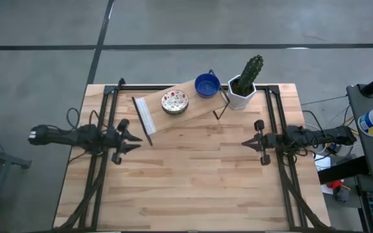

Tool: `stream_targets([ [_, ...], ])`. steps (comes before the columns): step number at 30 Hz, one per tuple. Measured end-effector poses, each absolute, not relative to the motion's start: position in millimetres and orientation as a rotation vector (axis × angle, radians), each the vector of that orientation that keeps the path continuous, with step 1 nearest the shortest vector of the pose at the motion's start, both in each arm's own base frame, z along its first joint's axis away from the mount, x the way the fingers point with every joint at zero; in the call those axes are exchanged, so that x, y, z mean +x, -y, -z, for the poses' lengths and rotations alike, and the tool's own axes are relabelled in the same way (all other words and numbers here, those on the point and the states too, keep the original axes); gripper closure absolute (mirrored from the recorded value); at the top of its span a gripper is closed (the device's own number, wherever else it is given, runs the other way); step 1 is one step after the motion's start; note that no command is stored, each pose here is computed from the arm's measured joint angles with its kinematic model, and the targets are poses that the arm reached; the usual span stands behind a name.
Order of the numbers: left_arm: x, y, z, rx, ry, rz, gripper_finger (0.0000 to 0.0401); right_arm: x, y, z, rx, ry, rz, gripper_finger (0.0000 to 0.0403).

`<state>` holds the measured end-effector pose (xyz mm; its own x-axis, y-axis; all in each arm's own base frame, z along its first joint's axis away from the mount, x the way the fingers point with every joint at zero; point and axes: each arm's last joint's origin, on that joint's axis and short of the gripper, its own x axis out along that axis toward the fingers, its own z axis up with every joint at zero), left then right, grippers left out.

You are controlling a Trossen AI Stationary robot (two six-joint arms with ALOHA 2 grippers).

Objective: Pick & Place Mini bowls
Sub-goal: Return to Home Position

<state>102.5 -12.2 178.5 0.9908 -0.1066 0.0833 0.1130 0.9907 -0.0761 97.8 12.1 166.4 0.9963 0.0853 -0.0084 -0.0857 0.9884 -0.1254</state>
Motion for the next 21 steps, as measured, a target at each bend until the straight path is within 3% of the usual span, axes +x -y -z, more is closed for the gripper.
stream_targets([
  [8,102.8,12.3,-160.1,-0.127,-0.091,0.102,0.0298,98.3,-12.2,-165.8,-0.581,0.009,-0.088,0.0394],
  [21,102.9,12.3,-158.7,-0.127,-0.108,0.101,0.0298,98.3,-12.2,-166.1,-0.602,0.01,-0.088,0.0394],
])
